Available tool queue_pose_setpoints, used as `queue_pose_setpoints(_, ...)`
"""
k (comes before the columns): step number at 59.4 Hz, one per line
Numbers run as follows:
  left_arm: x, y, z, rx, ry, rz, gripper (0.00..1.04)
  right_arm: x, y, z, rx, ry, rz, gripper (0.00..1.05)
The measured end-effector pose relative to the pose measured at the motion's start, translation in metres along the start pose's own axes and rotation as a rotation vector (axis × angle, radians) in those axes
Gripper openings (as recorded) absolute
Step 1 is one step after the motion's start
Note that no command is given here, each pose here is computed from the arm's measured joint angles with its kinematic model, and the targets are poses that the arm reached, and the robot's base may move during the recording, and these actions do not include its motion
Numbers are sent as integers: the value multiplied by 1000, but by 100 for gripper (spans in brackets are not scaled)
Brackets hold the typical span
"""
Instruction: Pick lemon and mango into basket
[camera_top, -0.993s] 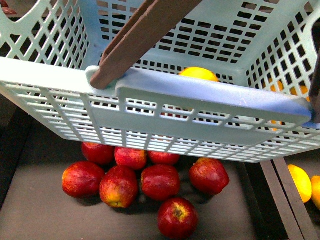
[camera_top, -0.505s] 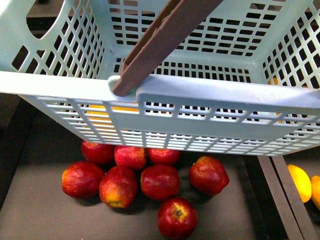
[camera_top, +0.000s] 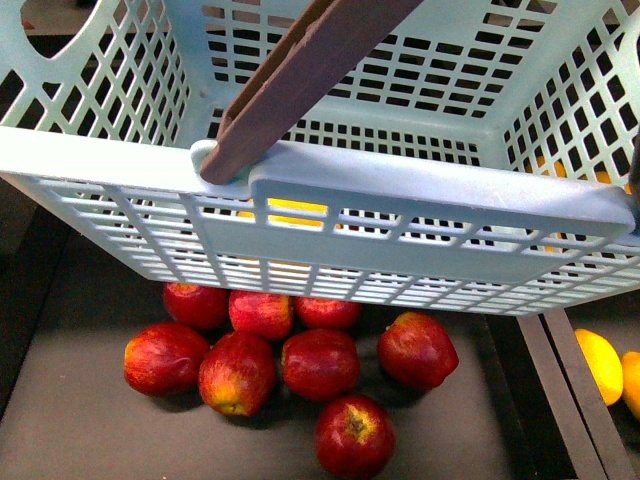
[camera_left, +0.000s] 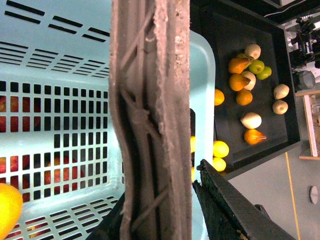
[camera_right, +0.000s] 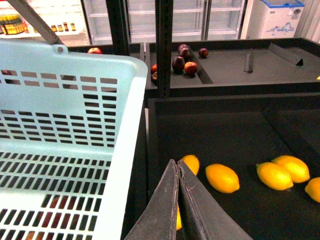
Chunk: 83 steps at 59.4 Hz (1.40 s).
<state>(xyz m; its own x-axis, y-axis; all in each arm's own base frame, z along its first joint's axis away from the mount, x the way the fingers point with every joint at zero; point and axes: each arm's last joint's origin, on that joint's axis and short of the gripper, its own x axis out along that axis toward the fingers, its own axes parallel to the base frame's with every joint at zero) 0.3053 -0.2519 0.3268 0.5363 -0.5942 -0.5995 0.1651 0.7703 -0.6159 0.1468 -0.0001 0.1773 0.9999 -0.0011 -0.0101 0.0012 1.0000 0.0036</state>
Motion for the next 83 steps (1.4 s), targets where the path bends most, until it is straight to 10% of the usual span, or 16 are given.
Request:
queue_pose_setpoints(10,0,0,0,0,0,0,27,-8,0,-4,0,0,0,4)
queue_pose_setpoints(39,0,-2,-2,5,4,-4,27,-10,0,-4,0,-5,-5,98)
queue_pose_setpoints(83,0,0,0,2,2,-1,26,-10,0,-5,0,-3,-1,96)
